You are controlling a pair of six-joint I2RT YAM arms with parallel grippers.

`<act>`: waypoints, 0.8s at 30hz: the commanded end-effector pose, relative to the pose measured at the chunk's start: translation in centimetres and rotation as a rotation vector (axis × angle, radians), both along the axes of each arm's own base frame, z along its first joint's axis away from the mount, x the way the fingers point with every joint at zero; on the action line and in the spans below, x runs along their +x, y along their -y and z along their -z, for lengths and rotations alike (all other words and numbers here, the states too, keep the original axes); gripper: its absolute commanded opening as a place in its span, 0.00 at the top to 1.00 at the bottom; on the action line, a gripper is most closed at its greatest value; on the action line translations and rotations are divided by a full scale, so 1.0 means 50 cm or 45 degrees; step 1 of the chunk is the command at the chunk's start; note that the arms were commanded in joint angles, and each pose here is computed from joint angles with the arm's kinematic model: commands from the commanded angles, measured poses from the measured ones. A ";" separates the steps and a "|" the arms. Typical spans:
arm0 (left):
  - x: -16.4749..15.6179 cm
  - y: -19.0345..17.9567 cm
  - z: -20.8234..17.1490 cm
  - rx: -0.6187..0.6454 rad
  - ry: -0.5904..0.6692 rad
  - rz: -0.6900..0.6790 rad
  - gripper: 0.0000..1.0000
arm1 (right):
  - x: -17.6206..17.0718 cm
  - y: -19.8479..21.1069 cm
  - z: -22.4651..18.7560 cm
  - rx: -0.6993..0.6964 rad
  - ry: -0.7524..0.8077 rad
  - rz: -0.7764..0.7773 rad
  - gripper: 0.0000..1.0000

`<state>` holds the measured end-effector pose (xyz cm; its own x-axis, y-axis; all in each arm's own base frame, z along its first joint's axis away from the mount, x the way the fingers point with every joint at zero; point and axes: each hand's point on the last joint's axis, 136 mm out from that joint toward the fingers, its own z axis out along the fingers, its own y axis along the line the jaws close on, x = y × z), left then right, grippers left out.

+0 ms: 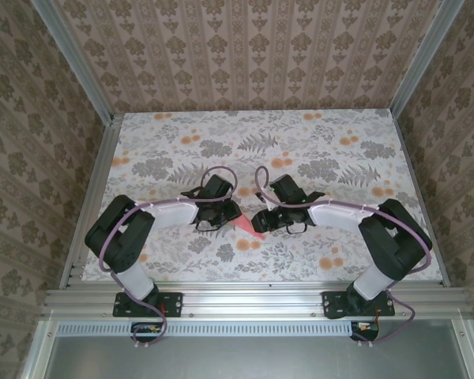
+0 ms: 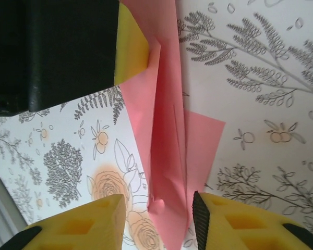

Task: Fold a paper plane with a square sheet of paper (pick it up from the middle)
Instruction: Fold the wing for the fifth time at the center of the table.

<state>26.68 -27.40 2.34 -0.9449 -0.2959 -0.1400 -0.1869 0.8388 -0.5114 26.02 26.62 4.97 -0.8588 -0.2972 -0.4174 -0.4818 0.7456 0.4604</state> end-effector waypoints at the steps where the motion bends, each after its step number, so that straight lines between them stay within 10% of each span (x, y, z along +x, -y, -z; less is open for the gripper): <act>1: -0.018 -0.018 0.027 0.069 -0.066 0.023 0.69 | -0.010 0.009 0.008 -0.116 0.134 -0.094 0.56; 24: -0.018 -0.008 0.027 0.057 -0.072 0.041 0.70 | -0.025 -0.020 0.050 -0.307 0.286 -0.287 0.77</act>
<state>26.63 -27.59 2.31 -0.9480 -0.2906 -0.1298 -0.1868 0.8383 -0.5122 24.28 27.64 2.58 -0.6703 -0.5648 -0.4814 -0.7079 0.6814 0.1862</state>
